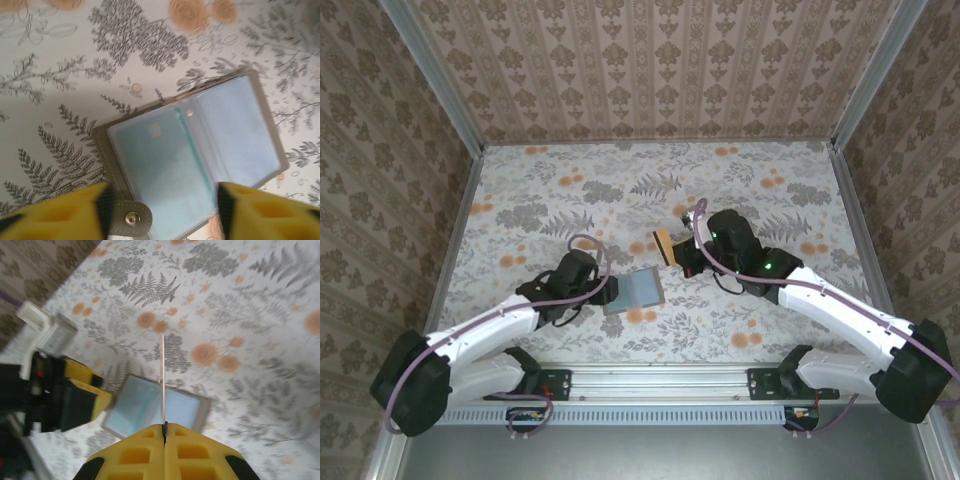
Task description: Take the credit cards out of the card holder
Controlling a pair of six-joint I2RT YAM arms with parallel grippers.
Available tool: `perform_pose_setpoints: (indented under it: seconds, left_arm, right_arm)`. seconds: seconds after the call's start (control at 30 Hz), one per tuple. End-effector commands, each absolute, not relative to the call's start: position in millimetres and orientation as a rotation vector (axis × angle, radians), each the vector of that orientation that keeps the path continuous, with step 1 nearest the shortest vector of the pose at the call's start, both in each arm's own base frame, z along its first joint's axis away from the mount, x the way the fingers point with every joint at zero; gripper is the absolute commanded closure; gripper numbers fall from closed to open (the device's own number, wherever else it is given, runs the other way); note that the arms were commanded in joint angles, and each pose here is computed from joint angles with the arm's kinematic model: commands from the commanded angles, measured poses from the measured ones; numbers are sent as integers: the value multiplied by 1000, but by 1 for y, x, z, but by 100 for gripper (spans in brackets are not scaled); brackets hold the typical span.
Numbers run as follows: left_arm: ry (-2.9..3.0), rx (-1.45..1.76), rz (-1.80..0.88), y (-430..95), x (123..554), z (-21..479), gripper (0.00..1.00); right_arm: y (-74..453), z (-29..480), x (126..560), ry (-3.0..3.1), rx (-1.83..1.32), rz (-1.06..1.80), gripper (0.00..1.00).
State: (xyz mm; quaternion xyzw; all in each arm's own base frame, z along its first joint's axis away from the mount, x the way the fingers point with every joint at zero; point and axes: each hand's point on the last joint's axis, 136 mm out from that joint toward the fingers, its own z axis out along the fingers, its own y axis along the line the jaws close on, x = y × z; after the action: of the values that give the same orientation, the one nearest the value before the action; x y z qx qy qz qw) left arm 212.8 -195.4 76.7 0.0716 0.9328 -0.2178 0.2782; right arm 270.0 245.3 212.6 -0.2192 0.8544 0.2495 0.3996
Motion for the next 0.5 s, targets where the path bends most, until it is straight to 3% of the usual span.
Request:
perform_pose_setpoints:
  seconds: [0.0, 0.13, 0.47]
  left_arm:
    - [2450, 242, -608, -193, 209, 79, 17]
    - [2384, 248, -658, -193, 208, 88, 1]
    - [2312, 231, -736, -190, 199, 105, 0]
  right_arm:
    - [218, 207, 274, 2102, -820, 296, 100]
    - [203, 214, 292, 2025, -937, 90, 100]
    - [184, 185, 324, 1945, -1343, -204, 100]
